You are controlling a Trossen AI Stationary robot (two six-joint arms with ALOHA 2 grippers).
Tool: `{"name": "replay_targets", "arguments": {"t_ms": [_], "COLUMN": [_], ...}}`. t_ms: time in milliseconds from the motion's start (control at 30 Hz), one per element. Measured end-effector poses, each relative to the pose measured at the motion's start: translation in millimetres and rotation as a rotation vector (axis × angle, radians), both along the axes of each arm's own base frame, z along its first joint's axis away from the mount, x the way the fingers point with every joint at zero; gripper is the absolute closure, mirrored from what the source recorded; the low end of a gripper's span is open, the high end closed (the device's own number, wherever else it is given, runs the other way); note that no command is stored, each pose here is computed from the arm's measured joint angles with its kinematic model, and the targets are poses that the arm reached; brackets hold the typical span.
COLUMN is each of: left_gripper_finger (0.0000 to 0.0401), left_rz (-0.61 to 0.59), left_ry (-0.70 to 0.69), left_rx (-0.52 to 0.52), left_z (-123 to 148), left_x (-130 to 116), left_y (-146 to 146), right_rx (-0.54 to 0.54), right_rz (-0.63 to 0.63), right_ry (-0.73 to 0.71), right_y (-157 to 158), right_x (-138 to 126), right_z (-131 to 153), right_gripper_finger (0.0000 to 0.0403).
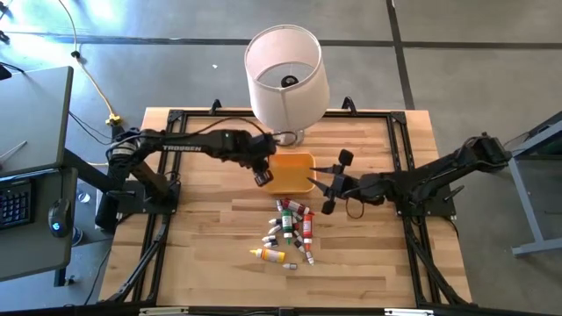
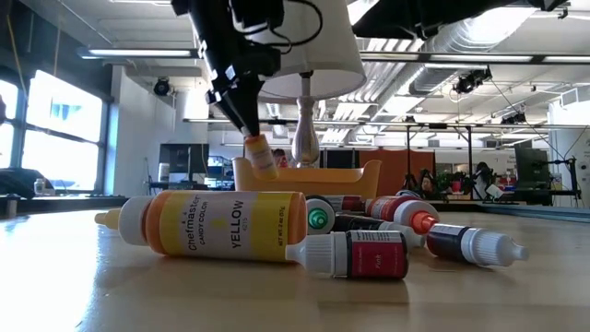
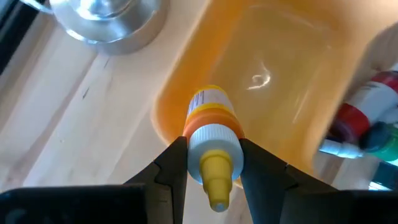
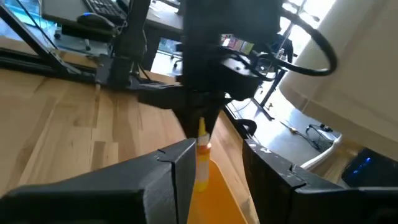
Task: Pick & Place food coloring
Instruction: Put the yellow food coloring bottle into the yellow bin
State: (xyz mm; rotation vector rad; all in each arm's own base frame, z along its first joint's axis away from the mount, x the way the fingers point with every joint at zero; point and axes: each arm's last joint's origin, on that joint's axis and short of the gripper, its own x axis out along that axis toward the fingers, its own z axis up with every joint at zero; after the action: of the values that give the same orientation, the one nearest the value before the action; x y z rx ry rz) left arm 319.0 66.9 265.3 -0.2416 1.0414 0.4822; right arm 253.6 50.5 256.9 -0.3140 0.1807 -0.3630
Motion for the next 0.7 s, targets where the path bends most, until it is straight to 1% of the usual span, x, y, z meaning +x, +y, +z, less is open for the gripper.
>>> {"name": "replay_targets", "arguments": {"t_ms": [133, 200, 367, 433, 533, 700], "left_gripper_finger": [0.0288, 0.0288, 0.0288, 0.0288, 0.0288, 0.0285], "left_rz": [0.042, 0.045, 0.004, -0.016, -0.031, -0.031], "left_ry": [0.029, 0.025, 0.073, 0.063, 0.088, 0.093], "left_rx": [-0.005, 0.000, 0.019, 0.026, 0.033, 0.042], "left_z": [-6, -5, -19, -21, -28, -29], "left_x": [-1, -2, 4, 9, 12, 12], "left_y": [14, 18, 23, 24, 25, 25], "right_rx": [-0.002, -0.004, 0.019, 0.030, 0.046, 0.060], "right_rz": [0.003, 0.001, -0.005, -0.007, -0.010, -0.007], "right_ry": [0.036, 0.048, 0.065, 0.065, 0.066, 0.069], "right_y": [0, 0, 0, 0, 0, 0], "right_x": [0, -1, -1, -1, -1, -2], "right_z": [-4, -5, -8, -8, -9, -10], "right_gripper_finger": [0.0279, 0.0279, 0.0279, 0.0279, 0.0279, 0.0279]}}
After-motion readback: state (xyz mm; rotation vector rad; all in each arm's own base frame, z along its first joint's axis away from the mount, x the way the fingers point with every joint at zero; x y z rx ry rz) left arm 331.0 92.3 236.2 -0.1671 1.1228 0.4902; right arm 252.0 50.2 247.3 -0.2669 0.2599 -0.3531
